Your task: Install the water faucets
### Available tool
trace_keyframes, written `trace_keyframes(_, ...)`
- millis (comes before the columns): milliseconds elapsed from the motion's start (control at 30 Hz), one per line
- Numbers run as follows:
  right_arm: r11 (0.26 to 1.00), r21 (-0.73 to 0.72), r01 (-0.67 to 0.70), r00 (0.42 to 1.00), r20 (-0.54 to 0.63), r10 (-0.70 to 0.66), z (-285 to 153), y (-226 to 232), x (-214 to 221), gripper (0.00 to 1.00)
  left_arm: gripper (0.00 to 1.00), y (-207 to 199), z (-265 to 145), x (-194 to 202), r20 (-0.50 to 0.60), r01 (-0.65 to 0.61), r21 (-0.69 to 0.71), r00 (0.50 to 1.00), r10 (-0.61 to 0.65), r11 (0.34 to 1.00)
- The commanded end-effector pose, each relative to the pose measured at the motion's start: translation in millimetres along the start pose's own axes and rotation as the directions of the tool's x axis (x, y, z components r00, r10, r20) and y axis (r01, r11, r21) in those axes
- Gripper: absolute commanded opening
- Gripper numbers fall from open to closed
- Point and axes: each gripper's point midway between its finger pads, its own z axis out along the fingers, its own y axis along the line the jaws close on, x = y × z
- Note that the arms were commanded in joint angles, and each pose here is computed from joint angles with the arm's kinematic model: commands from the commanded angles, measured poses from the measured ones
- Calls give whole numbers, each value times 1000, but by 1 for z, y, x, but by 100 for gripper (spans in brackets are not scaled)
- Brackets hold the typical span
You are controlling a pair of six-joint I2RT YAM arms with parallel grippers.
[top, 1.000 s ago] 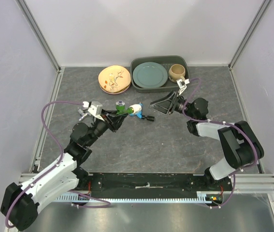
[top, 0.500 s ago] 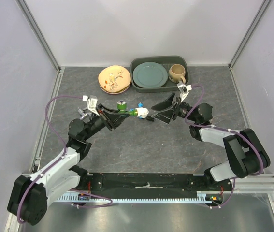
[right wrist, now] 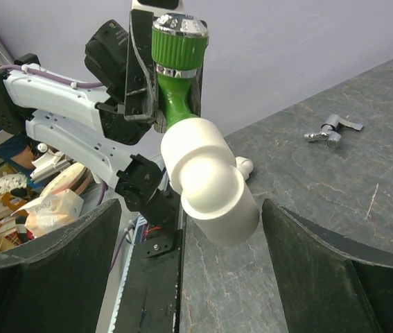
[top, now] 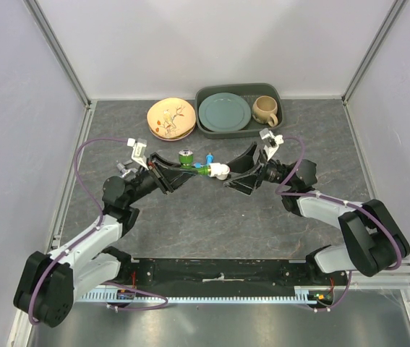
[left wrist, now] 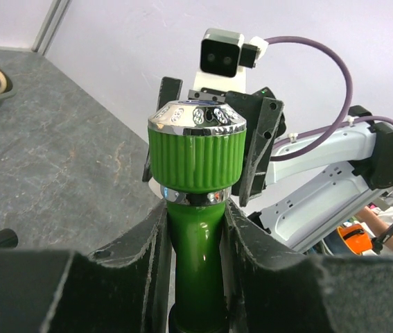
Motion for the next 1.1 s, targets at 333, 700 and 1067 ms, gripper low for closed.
trace_keyframes(333, 886, -216, 409, 907, 203, -369, 7, 70, -40, 64, 2, -35, 11, -21, 24, -41, 145, 999, 38, 989)
trace_keyframes(700, 913, -247, 326, 938, 203, -280, 11, 78, -49, 19, 2, -34, 9, -13, -27, -211, 141, 976, 217, 967)
trace_keyframes(1067, 939, -323, 118, 991, 104, -89, 18, 84, -53, 5, 2, -30, 3, 12, -75, -563, 93, 819, 569, 822)
